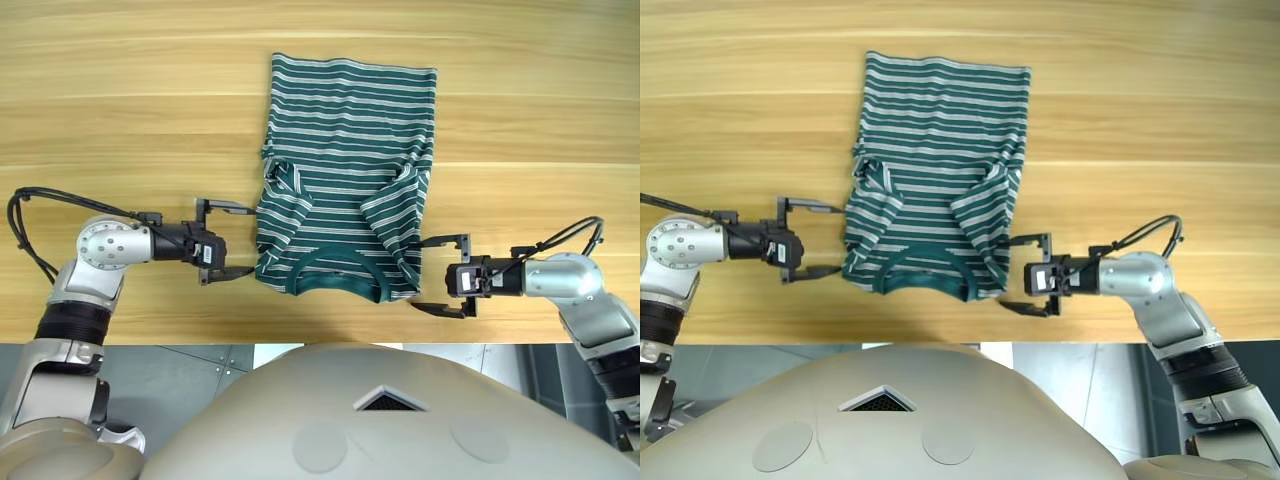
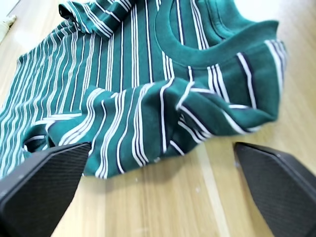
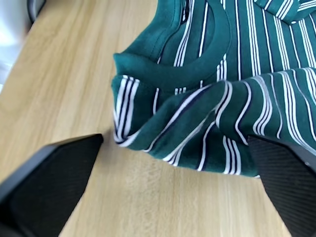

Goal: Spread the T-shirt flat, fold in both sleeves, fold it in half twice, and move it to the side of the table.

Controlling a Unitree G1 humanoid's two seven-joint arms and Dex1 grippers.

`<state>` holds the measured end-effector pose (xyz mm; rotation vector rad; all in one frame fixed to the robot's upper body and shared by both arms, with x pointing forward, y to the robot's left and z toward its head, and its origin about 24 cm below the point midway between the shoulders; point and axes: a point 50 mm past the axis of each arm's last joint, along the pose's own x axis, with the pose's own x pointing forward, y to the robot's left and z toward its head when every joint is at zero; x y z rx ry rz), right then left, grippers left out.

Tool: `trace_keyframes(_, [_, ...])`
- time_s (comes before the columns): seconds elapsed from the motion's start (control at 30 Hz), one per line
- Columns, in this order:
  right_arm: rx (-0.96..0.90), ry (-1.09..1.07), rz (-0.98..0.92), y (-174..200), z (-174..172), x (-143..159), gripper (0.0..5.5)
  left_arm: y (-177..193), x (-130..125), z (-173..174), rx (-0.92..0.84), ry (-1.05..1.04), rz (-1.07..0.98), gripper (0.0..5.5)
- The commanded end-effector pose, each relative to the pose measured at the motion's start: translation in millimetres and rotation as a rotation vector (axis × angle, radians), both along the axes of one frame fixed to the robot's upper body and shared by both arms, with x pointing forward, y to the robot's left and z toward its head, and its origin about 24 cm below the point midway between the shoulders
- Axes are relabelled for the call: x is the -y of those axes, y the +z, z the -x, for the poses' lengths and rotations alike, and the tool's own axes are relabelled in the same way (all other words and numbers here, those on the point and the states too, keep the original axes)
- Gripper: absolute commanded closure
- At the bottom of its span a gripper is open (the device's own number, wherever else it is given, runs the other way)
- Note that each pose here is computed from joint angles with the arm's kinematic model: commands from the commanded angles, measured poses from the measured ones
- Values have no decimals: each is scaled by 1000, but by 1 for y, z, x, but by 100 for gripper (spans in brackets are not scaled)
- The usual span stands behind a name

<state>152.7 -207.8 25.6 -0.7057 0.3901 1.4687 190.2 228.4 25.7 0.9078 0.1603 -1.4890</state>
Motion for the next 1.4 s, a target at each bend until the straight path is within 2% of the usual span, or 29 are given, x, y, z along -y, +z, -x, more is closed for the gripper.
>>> trace_keyframes(0.03, [-18, -8, 48, -9, 1, 1, 12, -14, 3, 12, -77, -45, -49, 10])
trace_keyframes(0.13, [-12, -5, 49, -8, 1, 1, 10, -12, 4, 15, -91, -71, -38, 52])
trace_keyframes(0.17, [-9, -5, 49, -7, 1, 1, 35, -12, 4, 16, -97, -78, -37, 83])
trace_keyframes(0.2, [-6, -5, 48, -7, 1, 0, 38, -13, 4, 17, -103, -84, -38, 100])
trace_keyframes(0.47, [13, -3, 28, -3, -2, -3, 172, -16, 5, 20, -138, -110, -44, 225])
trace_keyframes(0.6, [17, -4, 21, -3, -2, -4, 257, -15, 7, 19, -136, -114, -28, 305])
trace_keyframes(0.97, [31, -7, 14, -4, -5, -8, 424, -11, 9, 17, -138, -113, 28, 456])
trace_keyframes(1.1, [28, -3, 15, -4, -5, -8, 505, -8, 9, 17, -148, -116, 49, 531])
trace_keyframes(1.17, [26, 0, 17, -4, -5, -8, 543, -7, 8, 17, -152, -116, 54, 545])
trace_keyframes(1.4, [32, 0, 21, -3, -5, -7, 547, 3, 11, 15, -163, -124, 109, 546])
